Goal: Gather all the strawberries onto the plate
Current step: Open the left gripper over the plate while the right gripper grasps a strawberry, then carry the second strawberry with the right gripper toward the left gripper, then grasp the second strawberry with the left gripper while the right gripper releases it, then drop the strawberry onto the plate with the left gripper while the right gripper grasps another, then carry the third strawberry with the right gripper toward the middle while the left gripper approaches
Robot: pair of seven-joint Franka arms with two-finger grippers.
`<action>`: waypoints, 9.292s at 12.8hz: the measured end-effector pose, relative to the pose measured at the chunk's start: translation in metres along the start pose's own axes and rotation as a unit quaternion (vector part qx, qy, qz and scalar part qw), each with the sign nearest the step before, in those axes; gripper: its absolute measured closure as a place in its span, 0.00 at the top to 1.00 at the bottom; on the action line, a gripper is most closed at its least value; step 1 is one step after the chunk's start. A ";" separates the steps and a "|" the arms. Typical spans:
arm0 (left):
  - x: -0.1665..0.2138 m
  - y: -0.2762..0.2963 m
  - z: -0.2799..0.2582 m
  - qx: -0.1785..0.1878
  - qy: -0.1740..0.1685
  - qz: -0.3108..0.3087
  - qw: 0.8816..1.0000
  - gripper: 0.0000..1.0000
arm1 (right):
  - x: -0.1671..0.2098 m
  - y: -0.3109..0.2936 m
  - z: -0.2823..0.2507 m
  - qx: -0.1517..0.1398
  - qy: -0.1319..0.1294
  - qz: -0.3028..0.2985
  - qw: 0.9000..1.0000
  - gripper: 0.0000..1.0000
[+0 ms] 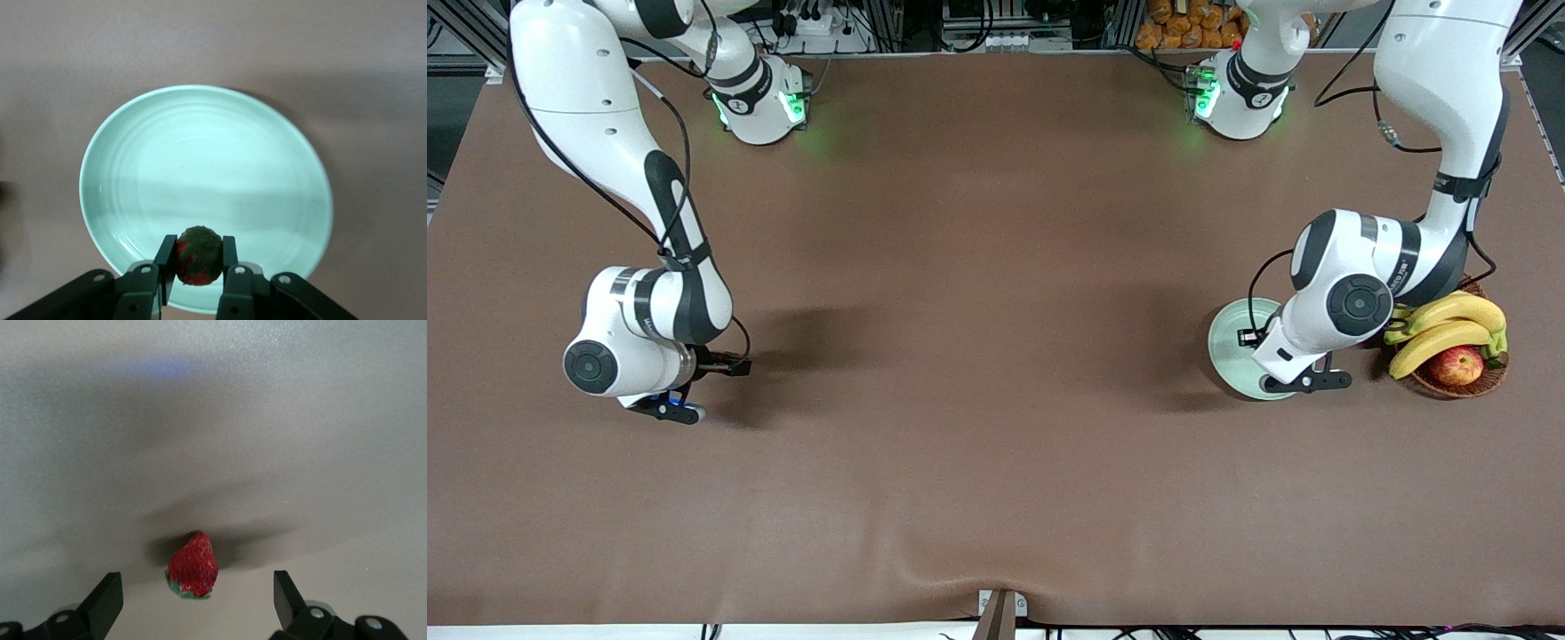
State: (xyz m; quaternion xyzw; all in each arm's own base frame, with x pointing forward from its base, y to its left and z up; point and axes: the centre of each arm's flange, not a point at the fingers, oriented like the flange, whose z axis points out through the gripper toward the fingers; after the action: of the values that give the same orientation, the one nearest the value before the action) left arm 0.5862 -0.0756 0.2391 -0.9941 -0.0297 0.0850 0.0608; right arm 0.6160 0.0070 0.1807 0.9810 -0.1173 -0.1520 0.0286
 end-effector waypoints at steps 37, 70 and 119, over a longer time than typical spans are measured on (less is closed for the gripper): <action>-0.008 0.081 -0.264 -0.038 0.060 0.013 0.997 1.00 | -0.165 -0.452 -0.005 0.229 0.132 -0.058 0.963 0.31; -0.049 0.405 0.013 -0.126 0.103 -0.166 0.973 0.66 | 0.007 0.139 -0.107 0.009 0.110 -0.096 0.989 1.00; -0.040 0.173 -0.242 -0.029 0.077 0.006 0.997 1.00 | -0.038 -0.180 -0.127 0.111 0.133 -0.315 0.933 0.32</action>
State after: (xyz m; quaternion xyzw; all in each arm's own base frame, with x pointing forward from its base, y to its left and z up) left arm 0.5971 -0.2782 0.4604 -0.9992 -0.0216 0.0073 0.0332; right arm 0.6592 0.1937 0.2964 0.9757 0.1868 -0.0078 -0.1145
